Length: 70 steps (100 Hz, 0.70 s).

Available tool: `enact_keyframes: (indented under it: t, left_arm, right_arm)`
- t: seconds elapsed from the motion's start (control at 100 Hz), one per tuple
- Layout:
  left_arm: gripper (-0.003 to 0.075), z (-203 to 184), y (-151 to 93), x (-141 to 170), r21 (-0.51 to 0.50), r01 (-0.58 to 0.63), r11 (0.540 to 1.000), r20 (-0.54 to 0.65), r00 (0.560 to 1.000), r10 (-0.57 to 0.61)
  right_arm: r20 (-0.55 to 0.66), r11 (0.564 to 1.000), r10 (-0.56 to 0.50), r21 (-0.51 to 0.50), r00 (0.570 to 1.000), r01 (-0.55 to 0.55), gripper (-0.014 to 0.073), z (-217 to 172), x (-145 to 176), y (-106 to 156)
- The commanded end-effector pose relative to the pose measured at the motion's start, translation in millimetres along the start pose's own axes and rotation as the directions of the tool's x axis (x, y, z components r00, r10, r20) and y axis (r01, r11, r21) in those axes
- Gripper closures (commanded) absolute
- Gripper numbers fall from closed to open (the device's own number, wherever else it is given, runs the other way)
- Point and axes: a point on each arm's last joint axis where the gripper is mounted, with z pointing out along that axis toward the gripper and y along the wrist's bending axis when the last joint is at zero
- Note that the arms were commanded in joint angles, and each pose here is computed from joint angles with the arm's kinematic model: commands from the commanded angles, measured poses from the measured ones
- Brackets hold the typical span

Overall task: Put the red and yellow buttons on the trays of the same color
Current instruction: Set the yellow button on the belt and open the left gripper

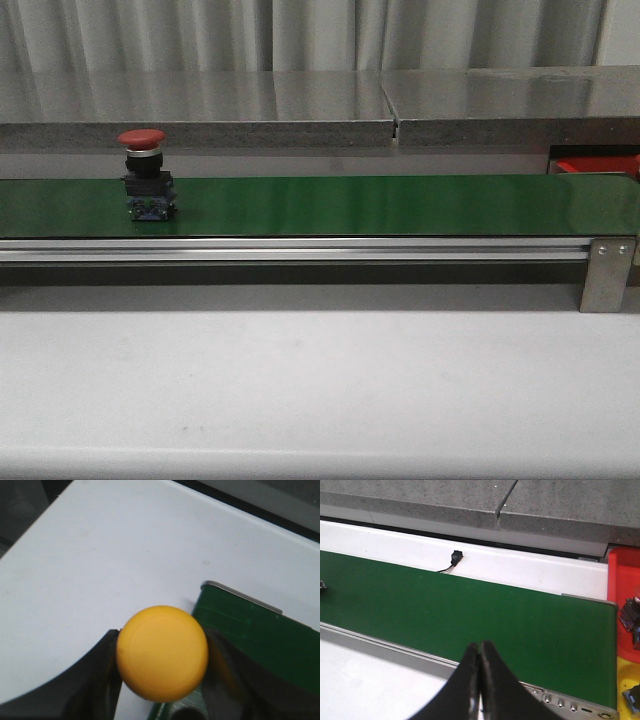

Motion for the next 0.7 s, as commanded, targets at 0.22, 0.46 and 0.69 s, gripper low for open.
enact_keyframes:
  t: [0.22,0.46,0.69]
  left_arm:
    - [0.0482,-12,-38,1,0.062,-0.051,0.997,0.098,0.994,0.044]
    - [0.0475,-3,-47,9,0.084,-0.065,0.994,0.051,0.997,0.061]
    - [0.0213,-1,-48,11,0.086,-0.068,0.994,0.036,0.997,0.065]
  right_arm:
    - [0.067,1.000,-0.004,0.023,0.998,0.003,0.0671,-6,-12,0]
    - [0.067,1.000,-0.004,0.023,0.998,0.003,0.0671,-6,-12,0]
    - [0.067,1.000,-0.004,0.023,0.998,0.003,0.0671,-6,-12,0]
